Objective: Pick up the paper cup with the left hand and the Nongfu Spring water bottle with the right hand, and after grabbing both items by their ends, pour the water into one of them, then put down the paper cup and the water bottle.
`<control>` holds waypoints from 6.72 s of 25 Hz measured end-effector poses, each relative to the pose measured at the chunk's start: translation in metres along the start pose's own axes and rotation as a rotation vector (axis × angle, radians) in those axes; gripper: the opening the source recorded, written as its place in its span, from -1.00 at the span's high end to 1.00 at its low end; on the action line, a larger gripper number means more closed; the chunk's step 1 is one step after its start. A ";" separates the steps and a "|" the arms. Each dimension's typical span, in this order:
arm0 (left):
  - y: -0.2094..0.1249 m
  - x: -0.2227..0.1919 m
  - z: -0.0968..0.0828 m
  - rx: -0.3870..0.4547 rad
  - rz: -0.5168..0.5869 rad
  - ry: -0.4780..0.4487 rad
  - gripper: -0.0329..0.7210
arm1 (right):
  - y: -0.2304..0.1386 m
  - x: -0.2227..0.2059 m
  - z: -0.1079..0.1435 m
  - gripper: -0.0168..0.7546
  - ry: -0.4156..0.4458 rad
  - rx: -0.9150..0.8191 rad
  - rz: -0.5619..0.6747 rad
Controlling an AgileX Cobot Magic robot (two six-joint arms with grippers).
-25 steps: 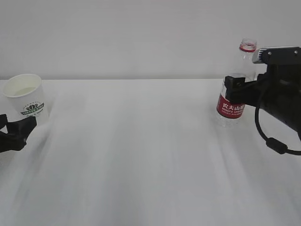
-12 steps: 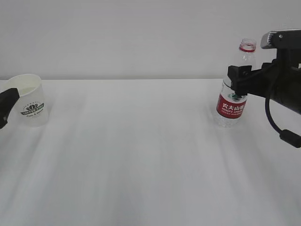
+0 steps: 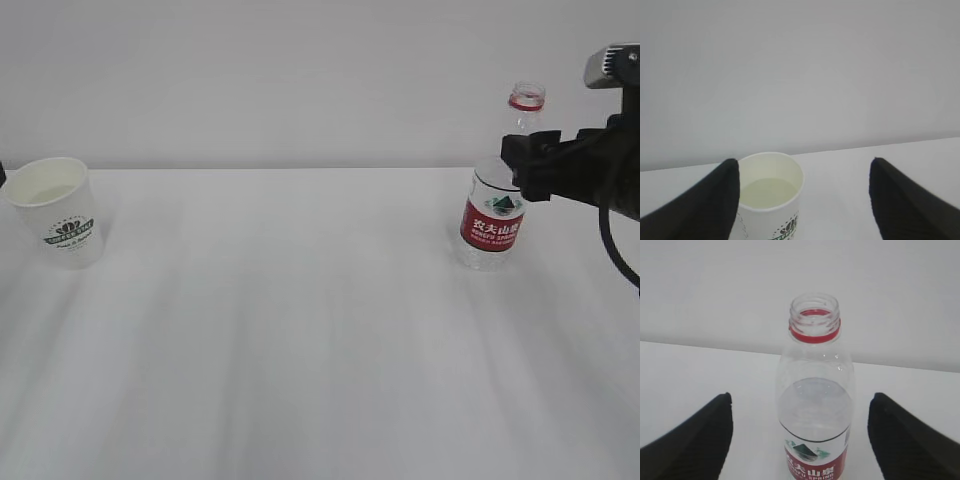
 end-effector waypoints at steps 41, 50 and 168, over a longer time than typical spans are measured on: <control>0.082 0.099 -0.040 -0.079 0.040 -0.022 -0.62 | 0.013 0.125 0.003 -0.59 0.057 -0.009 0.030; 0.079 0.108 -0.046 -0.085 0.183 -0.037 -0.62 | 0.010 0.154 0.004 -0.59 0.076 -0.006 0.055; 0.024 0.235 -0.010 0.117 0.409 0.279 -0.32 | -0.071 0.299 -0.016 -0.58 -0.073 -0.024 0.213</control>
Point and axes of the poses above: a point on each arm's last joint axis where the gripper is mounted, x pointing back along that axis away from the gripper, z along the wrist's bending axis when the last joint is at zero, y = z × x, the point moved 7 cm from there along -x, pointing out along that axis toward the gripper, and after that the axes turned 4 degrees about x, right-handed, at the moved point
